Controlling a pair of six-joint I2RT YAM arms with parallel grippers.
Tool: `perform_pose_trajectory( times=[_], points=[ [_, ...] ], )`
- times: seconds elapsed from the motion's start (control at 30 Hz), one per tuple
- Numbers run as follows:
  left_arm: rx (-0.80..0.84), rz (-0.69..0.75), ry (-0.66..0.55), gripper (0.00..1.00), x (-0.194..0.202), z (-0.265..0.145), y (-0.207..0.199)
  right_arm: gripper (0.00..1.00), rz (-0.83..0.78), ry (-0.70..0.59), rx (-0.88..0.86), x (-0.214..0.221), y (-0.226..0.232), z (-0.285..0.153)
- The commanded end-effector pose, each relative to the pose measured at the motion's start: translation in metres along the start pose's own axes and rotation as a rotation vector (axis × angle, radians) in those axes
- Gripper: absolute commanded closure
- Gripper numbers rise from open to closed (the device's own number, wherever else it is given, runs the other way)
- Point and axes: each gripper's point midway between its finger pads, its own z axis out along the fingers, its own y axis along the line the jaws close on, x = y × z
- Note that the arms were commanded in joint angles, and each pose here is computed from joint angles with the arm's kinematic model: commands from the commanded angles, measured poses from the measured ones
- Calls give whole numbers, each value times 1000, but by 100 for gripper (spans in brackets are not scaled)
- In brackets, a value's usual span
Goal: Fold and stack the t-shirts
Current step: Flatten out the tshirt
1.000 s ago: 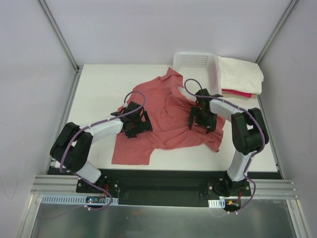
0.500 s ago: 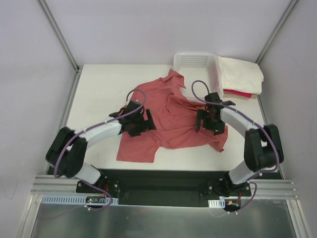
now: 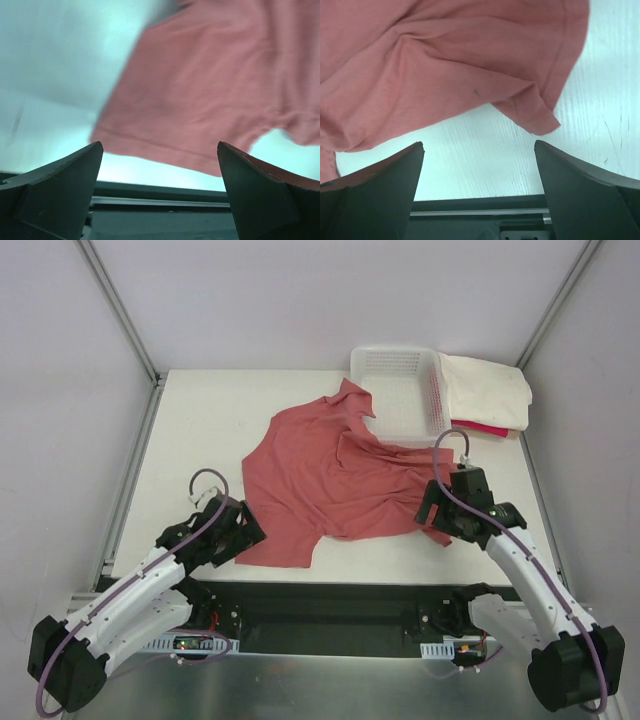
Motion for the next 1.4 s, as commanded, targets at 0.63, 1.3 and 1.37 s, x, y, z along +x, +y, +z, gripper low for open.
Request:
perform_pose_trajectory(
  times=[0.63, 1.3, 1.37],
  points=[
    [-213, -57, 17, 100, 16, 40, 49, 6, 275, 20, 157, 43, -58, -1],
    [-137, -22, -82, 100, -9, 32, 30, 56, 325, 61, 157, 34, -55, 44],
    [-139, -23, -83, 100, -9, 32, 30, 56, 313, 44, 175, 31, -58, 44]
  ],
)
